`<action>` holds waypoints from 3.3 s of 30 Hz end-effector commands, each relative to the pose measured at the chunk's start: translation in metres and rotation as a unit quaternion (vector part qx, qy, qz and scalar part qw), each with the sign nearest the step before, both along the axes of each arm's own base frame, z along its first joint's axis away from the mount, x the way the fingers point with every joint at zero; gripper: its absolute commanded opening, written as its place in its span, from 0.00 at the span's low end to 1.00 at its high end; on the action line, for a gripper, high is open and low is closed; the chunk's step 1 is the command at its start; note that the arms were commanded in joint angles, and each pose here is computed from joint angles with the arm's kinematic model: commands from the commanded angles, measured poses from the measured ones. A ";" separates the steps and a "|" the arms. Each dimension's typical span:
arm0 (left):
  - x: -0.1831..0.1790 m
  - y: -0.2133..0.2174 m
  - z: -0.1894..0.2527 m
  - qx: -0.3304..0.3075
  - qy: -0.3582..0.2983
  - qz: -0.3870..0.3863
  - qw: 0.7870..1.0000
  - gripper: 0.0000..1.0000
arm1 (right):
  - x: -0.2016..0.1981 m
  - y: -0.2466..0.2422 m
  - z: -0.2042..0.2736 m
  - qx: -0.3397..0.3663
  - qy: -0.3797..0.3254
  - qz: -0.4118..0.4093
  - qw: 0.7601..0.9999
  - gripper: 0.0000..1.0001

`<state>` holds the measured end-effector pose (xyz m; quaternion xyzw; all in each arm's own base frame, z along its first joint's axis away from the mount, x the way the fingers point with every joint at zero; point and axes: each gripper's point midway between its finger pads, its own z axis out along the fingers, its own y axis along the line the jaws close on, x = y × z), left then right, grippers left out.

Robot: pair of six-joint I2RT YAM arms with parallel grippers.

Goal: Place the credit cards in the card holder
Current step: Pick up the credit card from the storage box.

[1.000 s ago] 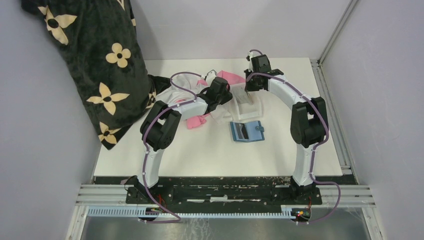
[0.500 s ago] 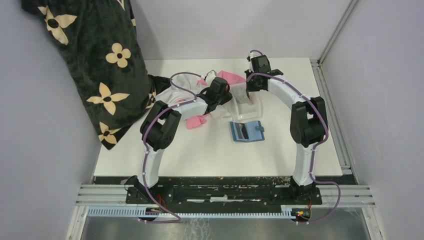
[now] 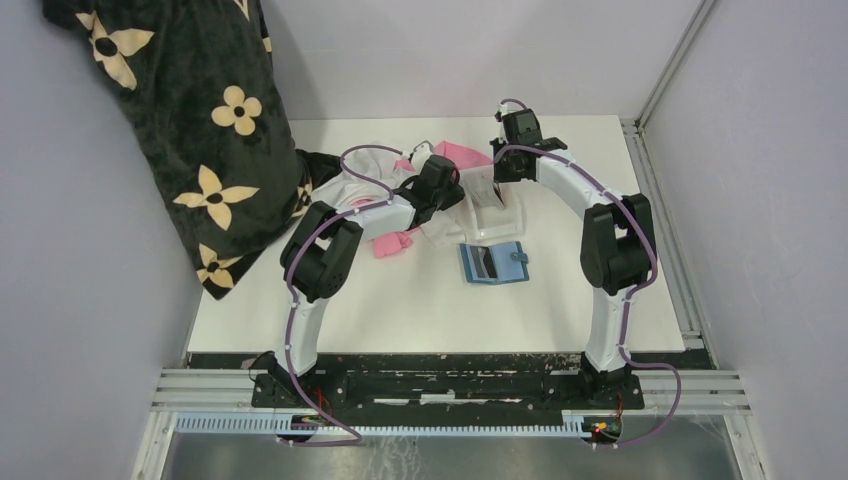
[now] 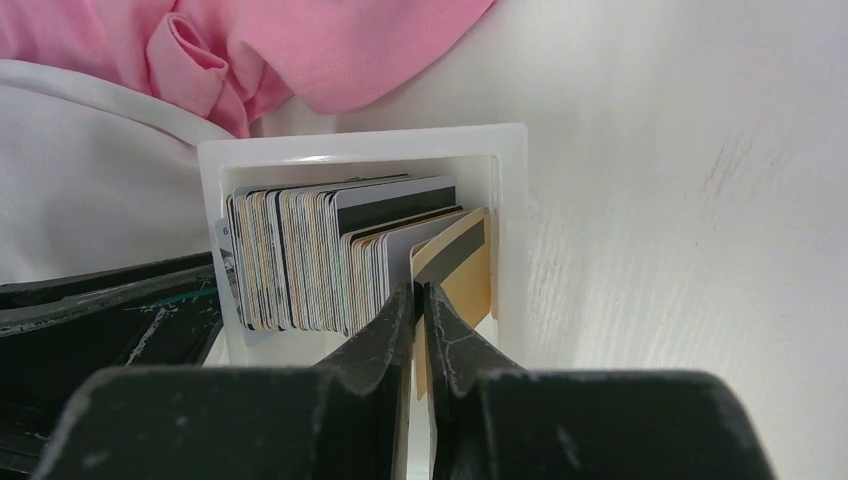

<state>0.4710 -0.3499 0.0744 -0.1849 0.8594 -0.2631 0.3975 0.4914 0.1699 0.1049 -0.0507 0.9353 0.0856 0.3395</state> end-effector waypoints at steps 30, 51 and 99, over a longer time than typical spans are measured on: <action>-0.033 0.032 0.084 0.016 -0.122 -0.044 0.991 0.34 | -0.048 -0.026 0.137 0.000 -0.122 -0.005 0.993 0.01; -0.221 -0.026 0.146 -0.158 -0.235 -0.494 0.822 0.38 | -0.241 0.016 0.120 0.225 -0.011 0.149 0.963 0.01; -0.263 -0.032 0.122 -0.285 -0.129 -0.616 0.723 0.21 | -0.221 0.035 0.097 0.333 0.039 0.153 0.929 0.01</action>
